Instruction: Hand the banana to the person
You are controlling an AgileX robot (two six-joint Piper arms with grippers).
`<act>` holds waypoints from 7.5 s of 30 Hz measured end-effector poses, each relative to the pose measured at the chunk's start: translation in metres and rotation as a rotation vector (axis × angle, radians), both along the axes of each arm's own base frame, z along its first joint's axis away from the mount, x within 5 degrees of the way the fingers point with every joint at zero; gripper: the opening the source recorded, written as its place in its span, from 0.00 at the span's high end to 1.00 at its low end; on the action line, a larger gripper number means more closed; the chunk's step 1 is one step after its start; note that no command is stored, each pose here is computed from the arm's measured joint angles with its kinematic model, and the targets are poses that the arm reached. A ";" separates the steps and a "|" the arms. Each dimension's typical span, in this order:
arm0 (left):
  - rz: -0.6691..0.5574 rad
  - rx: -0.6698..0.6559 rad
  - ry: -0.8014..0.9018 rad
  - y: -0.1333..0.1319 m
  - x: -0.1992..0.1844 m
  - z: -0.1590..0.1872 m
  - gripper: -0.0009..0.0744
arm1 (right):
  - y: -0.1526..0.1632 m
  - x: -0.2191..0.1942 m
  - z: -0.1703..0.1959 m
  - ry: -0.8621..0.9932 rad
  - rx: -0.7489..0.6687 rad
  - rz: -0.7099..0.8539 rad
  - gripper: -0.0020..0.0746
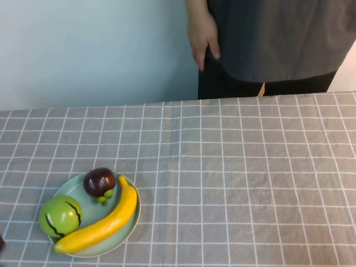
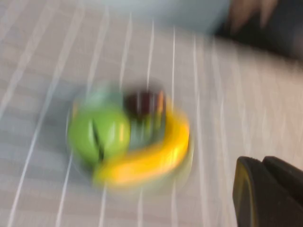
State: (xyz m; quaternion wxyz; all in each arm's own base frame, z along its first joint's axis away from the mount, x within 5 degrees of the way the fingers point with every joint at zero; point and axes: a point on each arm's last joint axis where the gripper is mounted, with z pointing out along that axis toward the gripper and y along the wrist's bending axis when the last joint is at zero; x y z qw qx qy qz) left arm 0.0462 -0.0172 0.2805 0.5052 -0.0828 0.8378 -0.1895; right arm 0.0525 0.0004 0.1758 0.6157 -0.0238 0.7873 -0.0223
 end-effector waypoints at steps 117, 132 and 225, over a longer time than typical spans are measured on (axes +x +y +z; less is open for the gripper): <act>-0.959 1.209 0.185 -0.200 0.253 0.045 0.63 | 0.000 0.000 0.000 0.000 0.000 0.000 0.98; -0.975 1.257 0.175 -0.255 0.313 0.026 0.63 | 0.000 0.000 0.000 0.000 0.000 0.000 0.98; 0.011 0.291 -0.667 0.006 0.015 -0.034 0.99 | 0.000 0.000 0.000 0.000 0.001 0.000 0.98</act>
